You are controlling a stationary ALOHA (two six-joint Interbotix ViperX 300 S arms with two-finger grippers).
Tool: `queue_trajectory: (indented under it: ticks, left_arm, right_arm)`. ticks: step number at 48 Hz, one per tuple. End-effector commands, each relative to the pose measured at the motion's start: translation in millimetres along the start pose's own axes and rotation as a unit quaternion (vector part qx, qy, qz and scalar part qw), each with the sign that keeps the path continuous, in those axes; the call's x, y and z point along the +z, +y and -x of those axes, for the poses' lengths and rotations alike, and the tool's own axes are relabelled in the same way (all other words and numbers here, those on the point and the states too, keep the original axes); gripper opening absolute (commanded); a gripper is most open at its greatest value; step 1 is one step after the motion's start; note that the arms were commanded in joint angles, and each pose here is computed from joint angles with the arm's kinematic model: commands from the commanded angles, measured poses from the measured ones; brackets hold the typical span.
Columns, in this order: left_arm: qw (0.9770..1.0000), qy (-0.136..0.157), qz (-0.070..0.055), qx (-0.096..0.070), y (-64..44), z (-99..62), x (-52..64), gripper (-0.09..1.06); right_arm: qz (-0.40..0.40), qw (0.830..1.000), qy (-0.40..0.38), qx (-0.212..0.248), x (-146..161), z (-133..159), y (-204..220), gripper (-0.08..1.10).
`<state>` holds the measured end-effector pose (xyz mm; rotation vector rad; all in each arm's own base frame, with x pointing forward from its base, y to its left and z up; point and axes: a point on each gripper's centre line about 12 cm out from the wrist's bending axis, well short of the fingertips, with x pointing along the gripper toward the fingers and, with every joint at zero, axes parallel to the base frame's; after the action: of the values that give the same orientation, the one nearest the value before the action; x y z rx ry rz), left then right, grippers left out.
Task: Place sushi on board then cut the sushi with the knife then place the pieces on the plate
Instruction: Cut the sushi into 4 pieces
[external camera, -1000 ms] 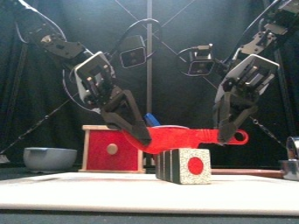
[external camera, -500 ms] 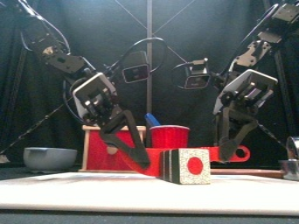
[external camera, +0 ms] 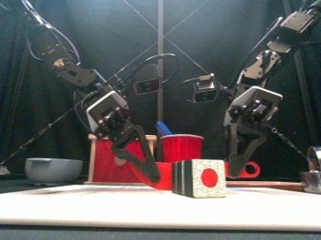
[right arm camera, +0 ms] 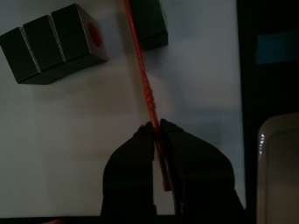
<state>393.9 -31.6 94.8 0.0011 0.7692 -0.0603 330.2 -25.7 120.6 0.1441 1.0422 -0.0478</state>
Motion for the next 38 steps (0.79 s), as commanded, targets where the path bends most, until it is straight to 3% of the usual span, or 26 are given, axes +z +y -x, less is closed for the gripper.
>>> queue_trajectory:
  ticks: [1, 6, 14, 19, 26, 31, 38]
  left_arm:
    - [0.9997, -0.021, -0.01, -0.004, -3.1, 6.4, 13.9, 0.43]
    - [0.9995, -0.03, -0.01, -0.004, -3.3, 11.7, 20.0, 0.43]
    - [0.9986, -0.05, -0.015, -0.009, -8.2, 33.0, 37.7, 0.43]
    - [0.9978, -0.055, -0.027, -0.025, -24.0, 44.7, 43.1, 0.43]
    - [0.9967, -0.057, -0.039, -0.042, -42.2, 47.3, 44.3, 0.43]
    - [0.9965, -0.054, -0.038, -0.051, -51.5, 44.7, 43.2, 0.43]
    - [0.9968, -0.049, -0.024, -0.059, -61.7, 35.1, 43.9, 0.43]
  right_arm:
    - [-0.008, 1.0, -0.027, -0.007, 15, 10, -8, 0.32]
    - [-0.006, 1.0, -0.024, -0.002, 18, 14, -5, 0.32]
    - [0.005, 0.999, -0.034, 0.011, 31, 34, 5, 0.32]
    - [0.015, 0.999, -0.044, 0.021, 37, 46, 14, 0.32]
    - [0.023, 0.998, -0.052, 0.03, 38, 54, 23, 0.32]
    - [0.03, 0.998, -0.05, 0.038, 35, 54, 32, 0.32]
    - [0.024, 0.998, -0.043, 0.048, 31, 51, 38, 0.32]
